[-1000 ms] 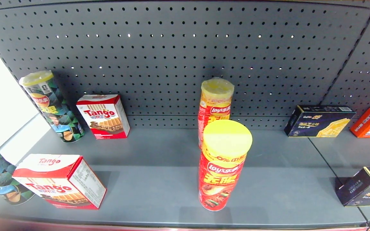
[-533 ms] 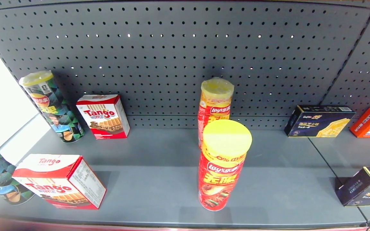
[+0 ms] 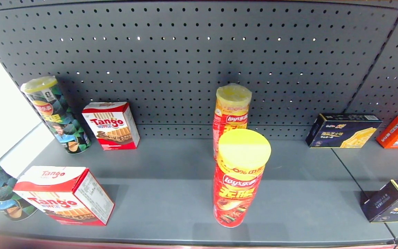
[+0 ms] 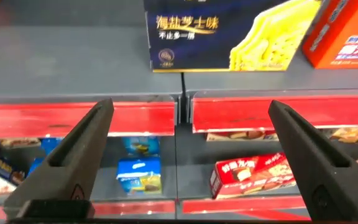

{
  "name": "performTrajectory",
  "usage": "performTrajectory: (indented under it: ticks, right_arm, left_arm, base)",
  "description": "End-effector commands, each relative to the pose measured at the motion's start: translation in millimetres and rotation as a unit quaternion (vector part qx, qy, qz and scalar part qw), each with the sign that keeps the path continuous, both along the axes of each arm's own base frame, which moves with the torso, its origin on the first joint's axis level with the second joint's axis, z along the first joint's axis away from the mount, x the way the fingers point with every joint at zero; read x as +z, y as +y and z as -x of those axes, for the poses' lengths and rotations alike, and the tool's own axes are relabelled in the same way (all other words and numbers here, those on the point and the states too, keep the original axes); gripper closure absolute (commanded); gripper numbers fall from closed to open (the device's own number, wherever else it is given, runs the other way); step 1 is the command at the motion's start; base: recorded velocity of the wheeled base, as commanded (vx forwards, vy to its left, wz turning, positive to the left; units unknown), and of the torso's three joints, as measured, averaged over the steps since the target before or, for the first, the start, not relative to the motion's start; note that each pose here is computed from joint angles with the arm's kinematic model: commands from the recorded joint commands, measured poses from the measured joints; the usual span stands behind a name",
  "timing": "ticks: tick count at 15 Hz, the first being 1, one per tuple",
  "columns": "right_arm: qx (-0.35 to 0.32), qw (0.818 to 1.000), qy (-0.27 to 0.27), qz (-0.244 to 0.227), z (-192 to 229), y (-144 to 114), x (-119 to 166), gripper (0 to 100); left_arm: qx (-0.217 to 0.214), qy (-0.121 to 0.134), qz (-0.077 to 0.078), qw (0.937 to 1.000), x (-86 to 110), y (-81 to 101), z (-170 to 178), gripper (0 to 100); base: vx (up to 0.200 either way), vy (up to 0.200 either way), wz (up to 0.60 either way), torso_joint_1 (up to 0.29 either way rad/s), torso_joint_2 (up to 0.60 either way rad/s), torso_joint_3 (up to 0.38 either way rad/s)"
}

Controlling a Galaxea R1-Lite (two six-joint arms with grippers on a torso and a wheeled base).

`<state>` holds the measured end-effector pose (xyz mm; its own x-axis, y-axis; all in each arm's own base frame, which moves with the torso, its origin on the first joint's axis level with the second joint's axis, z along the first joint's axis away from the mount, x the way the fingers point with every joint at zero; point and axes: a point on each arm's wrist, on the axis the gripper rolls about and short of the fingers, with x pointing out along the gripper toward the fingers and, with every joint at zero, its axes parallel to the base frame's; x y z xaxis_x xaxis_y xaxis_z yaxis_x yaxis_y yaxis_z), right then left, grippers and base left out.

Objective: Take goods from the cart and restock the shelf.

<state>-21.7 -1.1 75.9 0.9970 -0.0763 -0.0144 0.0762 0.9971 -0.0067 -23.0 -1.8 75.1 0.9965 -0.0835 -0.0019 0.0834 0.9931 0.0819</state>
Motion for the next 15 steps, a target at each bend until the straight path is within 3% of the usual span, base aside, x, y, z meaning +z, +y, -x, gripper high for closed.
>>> performTrajectory:
  ticks: [1,3,5,8,9,10,15]
  right_arm:
    - [-0.001,1.0,-0.008,0.0,1.2,0.1,-0.3,0]
    - [-0.001,1.0,-0.008,0.0,1.2,0.1,-0.3,0]
    - [0.005,1.0,-0.007,0.003,1.1,0.3,-0.4,0]
    - [0.006,1.0,-0.008,0.002,1.1,0.4,-0.3,0]
    - [0.006,1.0,-0.008,0.003,1.1,0.4,-0.3,0]
    - [0.006,1.0,-0.008,0.003,1.1,0.4,-0.3,0]
    - [0.005,1.0,-0.007,0.003,1.1,0.3,-0.4,0]
  left_arm:
    - [0.001,0.001,0.001,1.0,0.0,0.0,-0.1,0]
    - [0.002,0.001,0.008,1.0,0.0,0.0,-0.1,0]
    - [0.003,0.0,-0.003,1.0,0.2,0.1,-0.1,0]
    - [0.004,-0.001,-0.004,1.0,0.2,0.1,-0.1,0]
    - [0.004,0.001,0.003,1.0,0.0,0.1,-0.1,0]
    - [0.004,0.002,0.022,0.9998,0.2,0.1,-0.1,0]
    - [0.006,0.001,0.024,0.9997,0.4,0.2,-0.1,0]
  base:
    - [0.0,0.0,0.0,0.0,0.0,0.0]
    - [0.0,0.0,0.0,0.0,0.0,0.0]
    - [0.0,0.0,0.0,0.0,0.0,0.0]
    - [0.0,-0.133,0.0,0.002,0.0,-0.002]
    - [0.0,0.0,0.0,0.0,0.0,0.0]
    - [0.0,0.0,0.0,0.0,0.0,0.0]
    - [0.0,0.0,0.0,0.0,0.0,0.0]
